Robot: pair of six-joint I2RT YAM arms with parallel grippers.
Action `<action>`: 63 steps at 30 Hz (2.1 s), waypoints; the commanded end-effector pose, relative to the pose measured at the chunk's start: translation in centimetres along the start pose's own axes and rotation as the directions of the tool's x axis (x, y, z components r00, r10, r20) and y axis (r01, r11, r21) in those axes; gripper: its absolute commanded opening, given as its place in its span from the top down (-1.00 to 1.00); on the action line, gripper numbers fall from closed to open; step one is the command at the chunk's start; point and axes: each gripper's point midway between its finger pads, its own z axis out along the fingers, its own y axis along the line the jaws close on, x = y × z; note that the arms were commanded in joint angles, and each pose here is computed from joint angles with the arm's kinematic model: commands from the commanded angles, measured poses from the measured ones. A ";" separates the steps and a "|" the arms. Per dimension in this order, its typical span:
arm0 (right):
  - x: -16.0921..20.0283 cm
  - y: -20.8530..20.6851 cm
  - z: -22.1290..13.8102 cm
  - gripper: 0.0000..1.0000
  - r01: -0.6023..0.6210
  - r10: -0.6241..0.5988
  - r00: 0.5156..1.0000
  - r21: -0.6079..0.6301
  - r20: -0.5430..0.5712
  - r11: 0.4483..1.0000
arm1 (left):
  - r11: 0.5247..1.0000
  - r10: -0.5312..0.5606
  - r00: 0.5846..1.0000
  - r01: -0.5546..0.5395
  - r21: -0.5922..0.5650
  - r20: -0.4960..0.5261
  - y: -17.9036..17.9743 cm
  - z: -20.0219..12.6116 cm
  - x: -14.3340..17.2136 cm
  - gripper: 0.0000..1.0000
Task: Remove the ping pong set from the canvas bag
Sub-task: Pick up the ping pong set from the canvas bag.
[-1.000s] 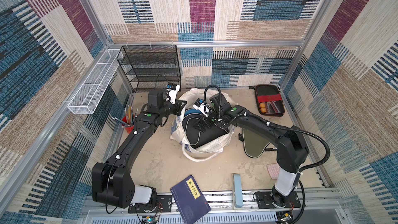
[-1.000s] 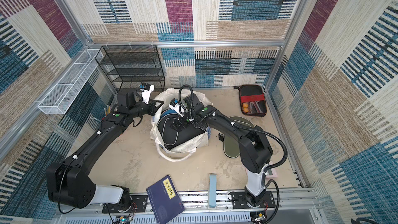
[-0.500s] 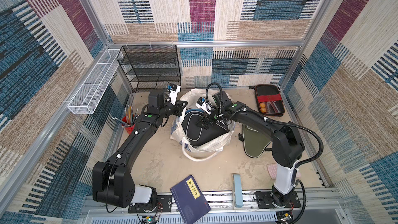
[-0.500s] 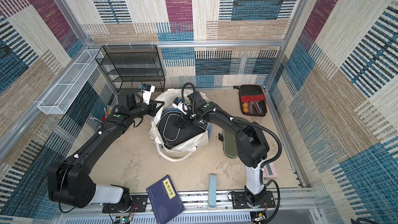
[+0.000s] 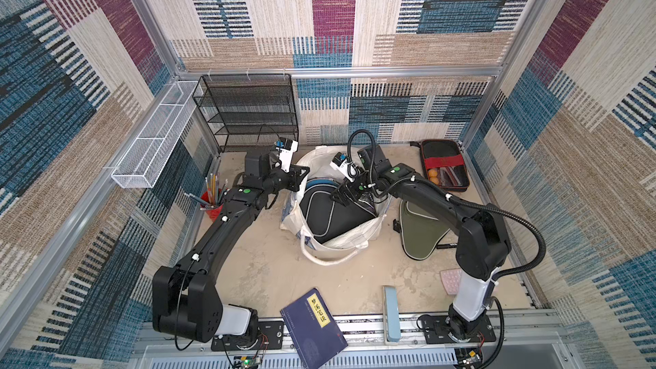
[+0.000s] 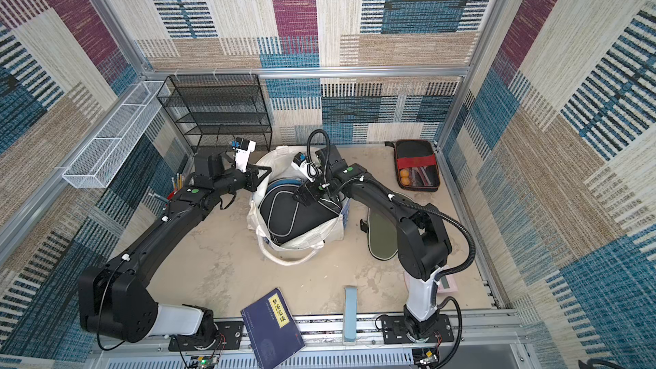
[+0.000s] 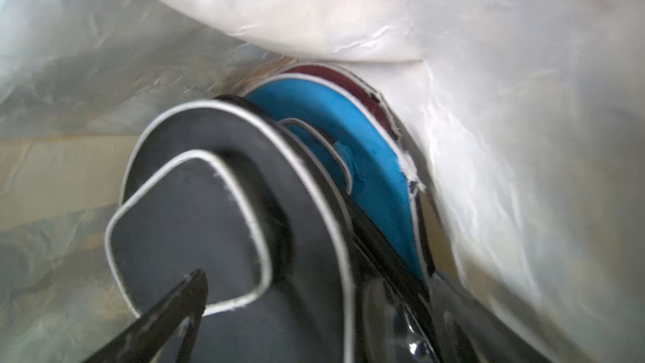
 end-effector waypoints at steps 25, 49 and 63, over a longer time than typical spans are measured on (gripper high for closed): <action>3.2 5.8 -0.8 1.00 -0.004 -0.026 0.997 -0.352 -0.079 0.936 | 0.995 0.054 0.997 -0.060 0.086 0.064 -1.7 0.0 -2.4 1.00; -9.2 -2.4 -13.3 1.00 0.116 -0.221 0.947 0.394 0.233 0.912 | 0.980 -0.015 0.991 -0.012 -0.201 -0.132 2.8 -0.6 -1.7 1.00; -4.3 2.7 -7.9 0.77 0.198 -0.235 0.949 0.182 0.211 0.963 | 0.994 -0.049 0.986 0.033 -0.100 -0.158 1.2 2.1 0.1 1.00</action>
